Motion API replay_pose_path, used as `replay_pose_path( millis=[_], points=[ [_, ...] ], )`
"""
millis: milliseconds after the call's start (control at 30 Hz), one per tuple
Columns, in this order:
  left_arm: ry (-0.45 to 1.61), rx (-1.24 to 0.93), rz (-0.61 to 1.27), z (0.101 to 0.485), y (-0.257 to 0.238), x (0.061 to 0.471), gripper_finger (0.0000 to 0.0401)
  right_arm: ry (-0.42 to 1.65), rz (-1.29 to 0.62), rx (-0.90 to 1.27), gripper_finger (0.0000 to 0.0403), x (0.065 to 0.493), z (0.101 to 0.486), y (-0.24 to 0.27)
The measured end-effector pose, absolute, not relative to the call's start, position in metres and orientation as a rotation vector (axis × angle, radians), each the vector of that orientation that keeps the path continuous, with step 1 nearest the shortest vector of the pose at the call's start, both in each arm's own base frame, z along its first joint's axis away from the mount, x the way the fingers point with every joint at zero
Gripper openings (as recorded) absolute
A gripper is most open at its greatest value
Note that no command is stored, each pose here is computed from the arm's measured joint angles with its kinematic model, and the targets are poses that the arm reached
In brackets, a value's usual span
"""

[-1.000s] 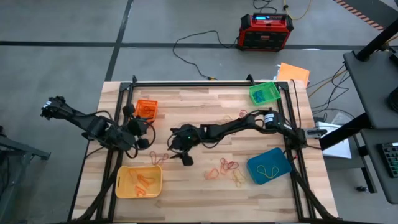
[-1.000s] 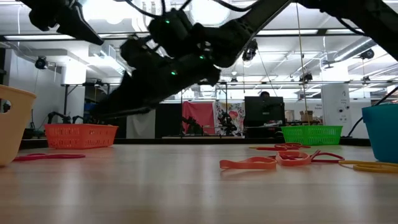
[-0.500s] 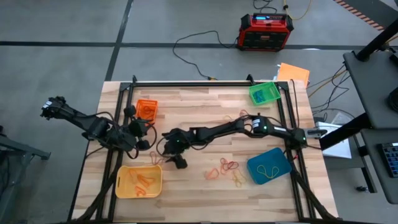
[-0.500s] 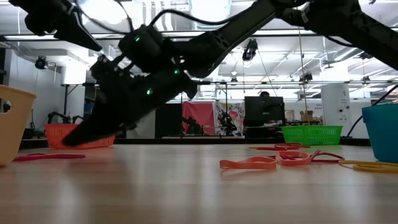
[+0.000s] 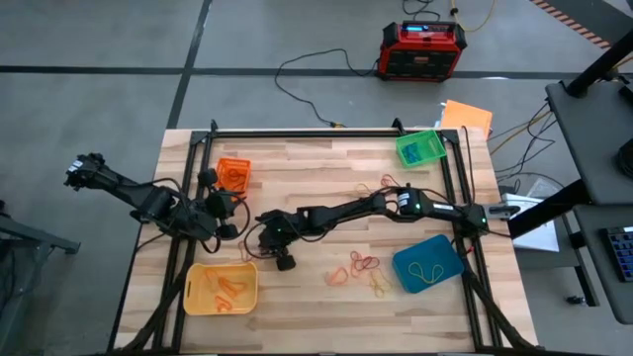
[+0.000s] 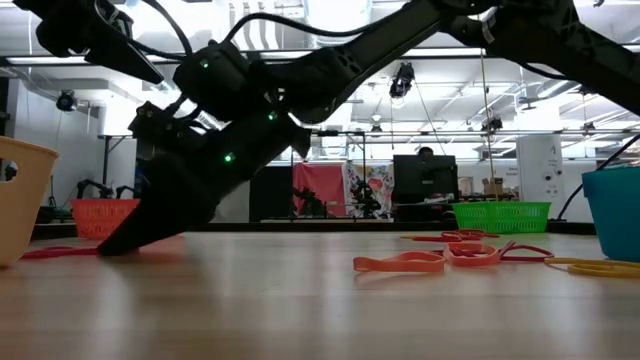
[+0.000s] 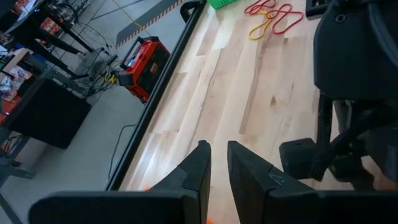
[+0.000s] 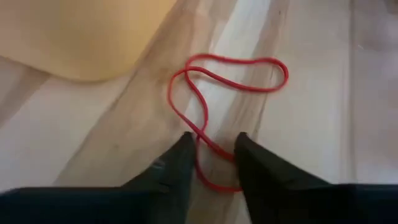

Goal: Sort rubber bands into baskets
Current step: Put the red rubber band into the orange bin

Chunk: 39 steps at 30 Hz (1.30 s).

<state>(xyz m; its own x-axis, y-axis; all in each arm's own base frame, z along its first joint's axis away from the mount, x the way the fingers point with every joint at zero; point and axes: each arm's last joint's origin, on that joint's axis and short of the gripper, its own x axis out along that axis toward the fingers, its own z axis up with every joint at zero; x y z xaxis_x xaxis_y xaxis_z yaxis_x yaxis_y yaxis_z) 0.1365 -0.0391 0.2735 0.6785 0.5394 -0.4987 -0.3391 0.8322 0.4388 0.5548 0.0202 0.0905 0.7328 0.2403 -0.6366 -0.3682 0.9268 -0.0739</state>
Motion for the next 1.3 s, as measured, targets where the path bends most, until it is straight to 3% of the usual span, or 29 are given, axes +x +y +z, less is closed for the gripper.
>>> replay_pose_path(
  millis=[167,667,867,1300],
  points=[
    [0.656,0.311,0.507,0.273,-0.039,0.136,0.0039,0.750,0.332,-0.262,0.0020,0.549,0.092,0.015],
    [0.668,0.269,0.479,0.272,-0.041,0.139,0.0039,0.951,0.254,-0.368,0.0008,0.499,0.149,-0.028],
    [0.641,0.159,0.465,0.271,-0.045,0.145,0.0055,0.800,0.187,-0.320,0.0008,0.466,0.169,-0.039],
    [0.529,0.157,0.403,0.250,-0.057,0.172,0.0164,0.404,0.109,-0.285,0.0008,0.431,0.199,-0.027]
  ],
)
